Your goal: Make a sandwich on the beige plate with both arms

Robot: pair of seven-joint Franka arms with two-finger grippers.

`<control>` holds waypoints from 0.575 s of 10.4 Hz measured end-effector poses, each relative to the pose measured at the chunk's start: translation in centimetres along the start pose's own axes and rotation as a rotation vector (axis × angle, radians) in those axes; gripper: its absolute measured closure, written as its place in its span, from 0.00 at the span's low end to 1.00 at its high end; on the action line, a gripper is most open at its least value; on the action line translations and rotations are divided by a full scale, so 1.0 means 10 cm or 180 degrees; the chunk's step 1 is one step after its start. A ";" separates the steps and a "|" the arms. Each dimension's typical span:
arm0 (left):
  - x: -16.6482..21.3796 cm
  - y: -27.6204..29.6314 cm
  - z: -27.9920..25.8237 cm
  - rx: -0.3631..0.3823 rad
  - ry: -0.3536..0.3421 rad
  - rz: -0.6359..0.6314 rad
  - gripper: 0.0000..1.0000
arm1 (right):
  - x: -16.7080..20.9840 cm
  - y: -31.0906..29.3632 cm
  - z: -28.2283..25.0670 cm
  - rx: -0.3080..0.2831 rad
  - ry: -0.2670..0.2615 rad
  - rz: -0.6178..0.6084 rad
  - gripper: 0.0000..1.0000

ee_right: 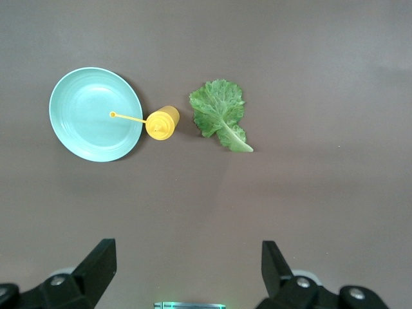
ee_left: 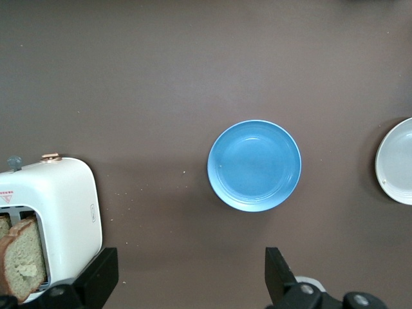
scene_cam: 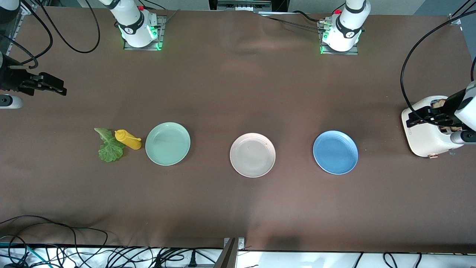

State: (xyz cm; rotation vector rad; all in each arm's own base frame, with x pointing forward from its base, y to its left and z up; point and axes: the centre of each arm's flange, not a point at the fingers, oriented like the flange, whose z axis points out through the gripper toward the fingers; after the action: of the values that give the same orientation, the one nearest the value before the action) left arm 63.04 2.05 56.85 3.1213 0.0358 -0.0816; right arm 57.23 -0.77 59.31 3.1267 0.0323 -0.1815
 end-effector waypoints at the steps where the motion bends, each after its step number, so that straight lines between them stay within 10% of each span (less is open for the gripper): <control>1: 0.00 0.00 0.00 0.0000 0.0000 0.0002 0.00 | 0.00 0.00 0.00 0.0000 0.0000 -0.0002 0.00; 6: 0.00 0.00 0.00 -0.0001 0.0000 0.0003 0.00 | 0.00 0.02 0.00 0.0000 0.0000 0.0015 0.00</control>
State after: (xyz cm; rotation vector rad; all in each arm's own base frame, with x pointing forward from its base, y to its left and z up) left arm 63.04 2.00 56.85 3.1211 0.0345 -0.0816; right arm 57.23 -0.98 59.31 3.1265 0.0247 -0.1815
